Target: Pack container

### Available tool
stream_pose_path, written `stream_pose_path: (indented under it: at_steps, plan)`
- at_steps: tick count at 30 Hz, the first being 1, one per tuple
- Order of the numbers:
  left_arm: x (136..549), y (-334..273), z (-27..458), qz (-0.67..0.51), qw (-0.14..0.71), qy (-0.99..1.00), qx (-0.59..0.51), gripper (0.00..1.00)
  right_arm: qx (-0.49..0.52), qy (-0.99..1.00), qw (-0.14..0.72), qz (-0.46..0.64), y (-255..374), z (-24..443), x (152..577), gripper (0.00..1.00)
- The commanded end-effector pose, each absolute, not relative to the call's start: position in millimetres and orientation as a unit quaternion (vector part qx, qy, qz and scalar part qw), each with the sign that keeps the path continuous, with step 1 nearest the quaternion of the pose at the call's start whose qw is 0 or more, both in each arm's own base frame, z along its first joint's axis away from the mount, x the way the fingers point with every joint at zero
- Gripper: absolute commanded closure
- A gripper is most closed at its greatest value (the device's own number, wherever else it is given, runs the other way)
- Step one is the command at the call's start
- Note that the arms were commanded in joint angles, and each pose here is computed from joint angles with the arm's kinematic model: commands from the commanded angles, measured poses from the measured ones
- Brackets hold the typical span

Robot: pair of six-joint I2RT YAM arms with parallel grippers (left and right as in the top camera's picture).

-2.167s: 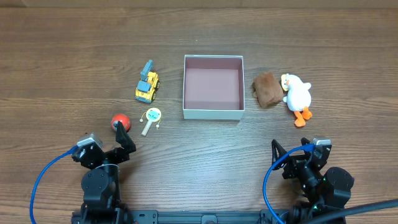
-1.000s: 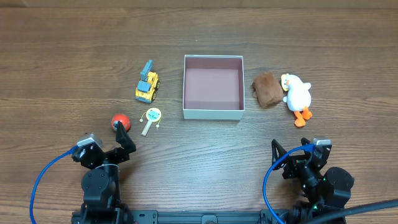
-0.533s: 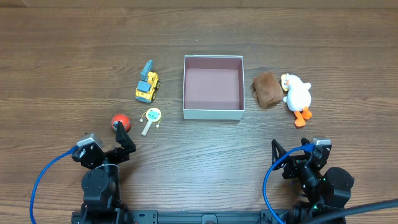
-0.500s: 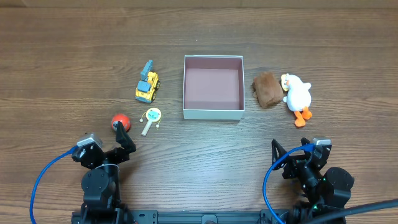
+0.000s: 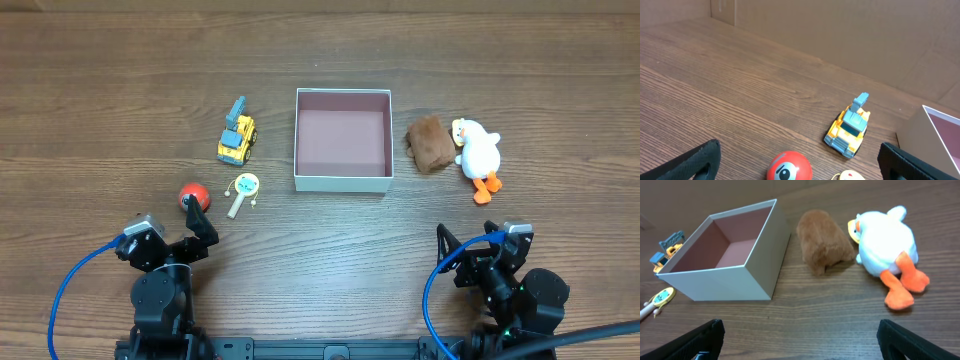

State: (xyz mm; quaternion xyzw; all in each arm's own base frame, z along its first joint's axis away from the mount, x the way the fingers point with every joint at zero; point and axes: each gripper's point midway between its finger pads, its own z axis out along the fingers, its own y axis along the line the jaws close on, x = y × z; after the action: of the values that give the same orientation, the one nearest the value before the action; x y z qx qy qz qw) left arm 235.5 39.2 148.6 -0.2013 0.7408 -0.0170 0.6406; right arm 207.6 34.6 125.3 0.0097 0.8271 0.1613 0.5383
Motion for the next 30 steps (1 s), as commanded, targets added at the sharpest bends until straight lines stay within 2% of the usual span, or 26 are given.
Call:
stream_pose_path:
  at_steps: [1, 5, 9, 13, 18, 23, 30]
  plan:
    - [236, 40, 152, -0.02, 0.649, 0.733, -0.206, 0.0, -0.013, 0.813, 0.555, 0.177, 43, 135, 209, 0.0]
    - [237, 30, 148, -0.043, 0.641, 0.743, -0.188, 0.0, -0.087, 0.772, 0.58, 0.245, 73, 162, 204, 0.0]
    - [241, 26, 173, -0.059, 0.678, 0.712, -0.173, 0.0, -0.124, 0.754, 0.577, 0.287, 89, 170, 195, 0.0]
    - [242, 17, 192, -0.077, 0.694, 0.7, -0.15, 0.0, -0.065, 0.74, 0.6, 0.298, 79, 191, 205, 0.0]
    - [243, 12, 208, -0.081, 0.657, 0.736, -0.144, 0.0, -0.031, 0.748, 0.598, 0.286, 69, 209, 213, 0.0]
    - [262, 12, 231, -0.058, 0.616, 0.775, -0.131, 0.0, 0.003, 0.785, 0.553, 0.281, 62, 223, 229, 0.0]
    - [318, 5, 254, -0.051, 0.536, 0.835, -0.114, 0.0, 0.022, 0.865, 0.434, 0.25, 48, 243, 271, 0.0]
